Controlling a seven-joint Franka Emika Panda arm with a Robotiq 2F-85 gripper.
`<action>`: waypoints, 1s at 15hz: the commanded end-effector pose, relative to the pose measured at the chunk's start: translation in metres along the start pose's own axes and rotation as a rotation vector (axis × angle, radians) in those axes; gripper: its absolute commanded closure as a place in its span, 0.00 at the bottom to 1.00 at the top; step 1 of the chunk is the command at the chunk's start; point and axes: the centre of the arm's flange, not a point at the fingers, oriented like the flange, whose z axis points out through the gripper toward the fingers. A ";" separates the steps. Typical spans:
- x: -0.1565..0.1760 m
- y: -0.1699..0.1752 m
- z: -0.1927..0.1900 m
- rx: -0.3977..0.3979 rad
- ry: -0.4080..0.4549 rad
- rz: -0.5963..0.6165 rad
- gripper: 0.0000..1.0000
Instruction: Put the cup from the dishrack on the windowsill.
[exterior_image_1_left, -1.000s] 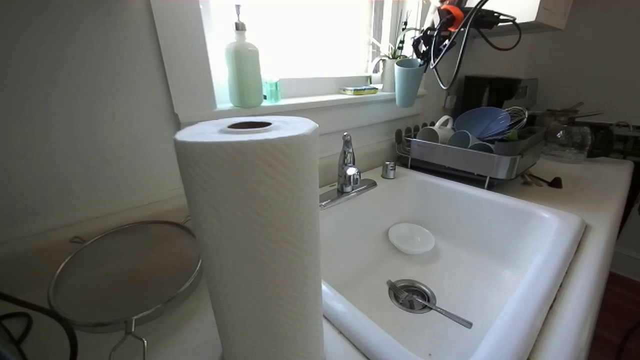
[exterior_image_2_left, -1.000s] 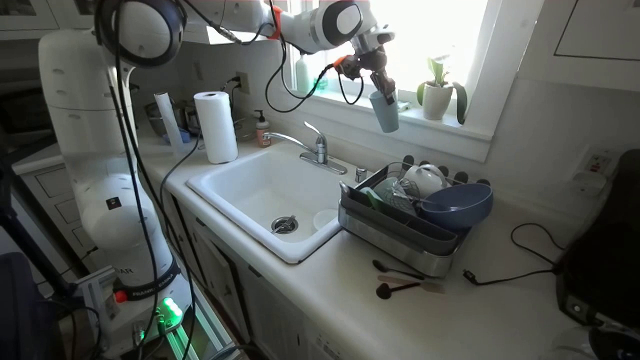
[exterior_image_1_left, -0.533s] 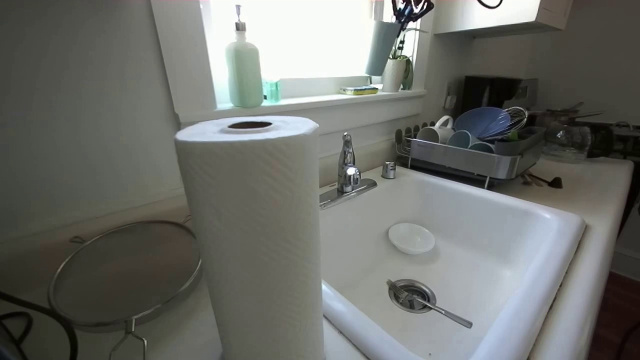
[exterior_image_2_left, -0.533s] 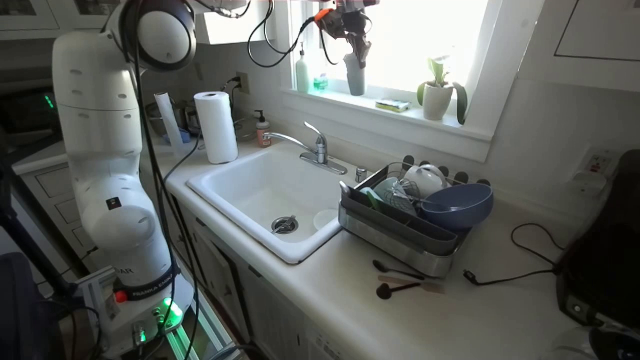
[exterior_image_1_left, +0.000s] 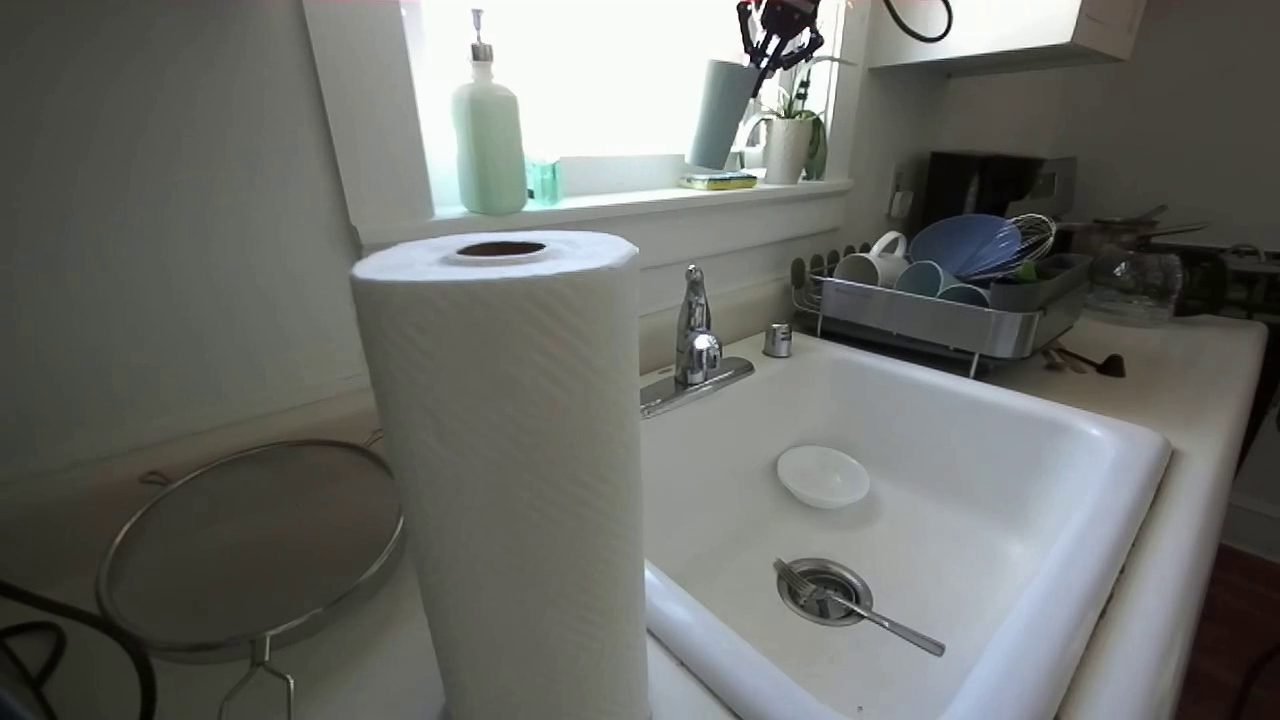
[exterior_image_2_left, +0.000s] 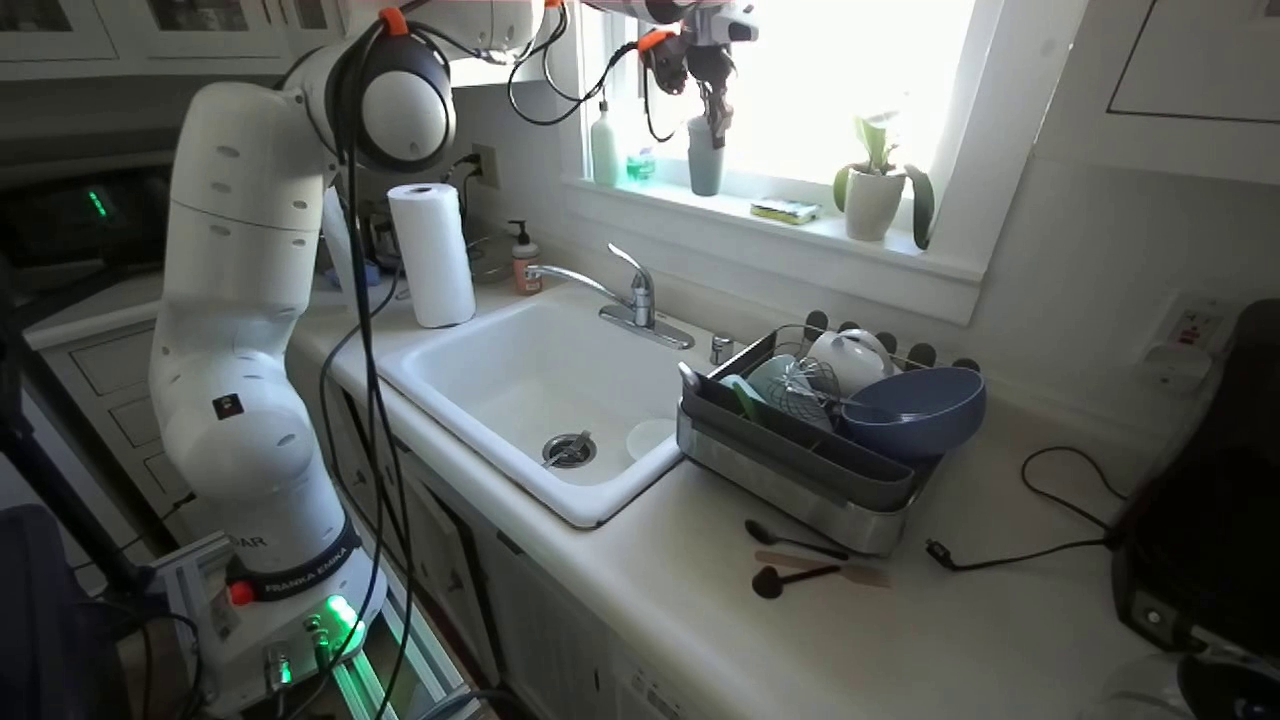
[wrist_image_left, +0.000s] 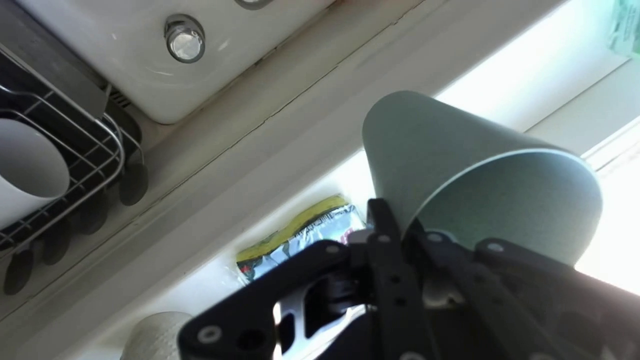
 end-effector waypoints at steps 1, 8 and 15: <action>0.000 0.000 -0.003 0.001 0.003 0.000 0.95; 0.015 -0.026 0.022 0.044 0.061 0.078 0.99; 0.019 -0.054 0.058 0.056 0.115 0.191 0.99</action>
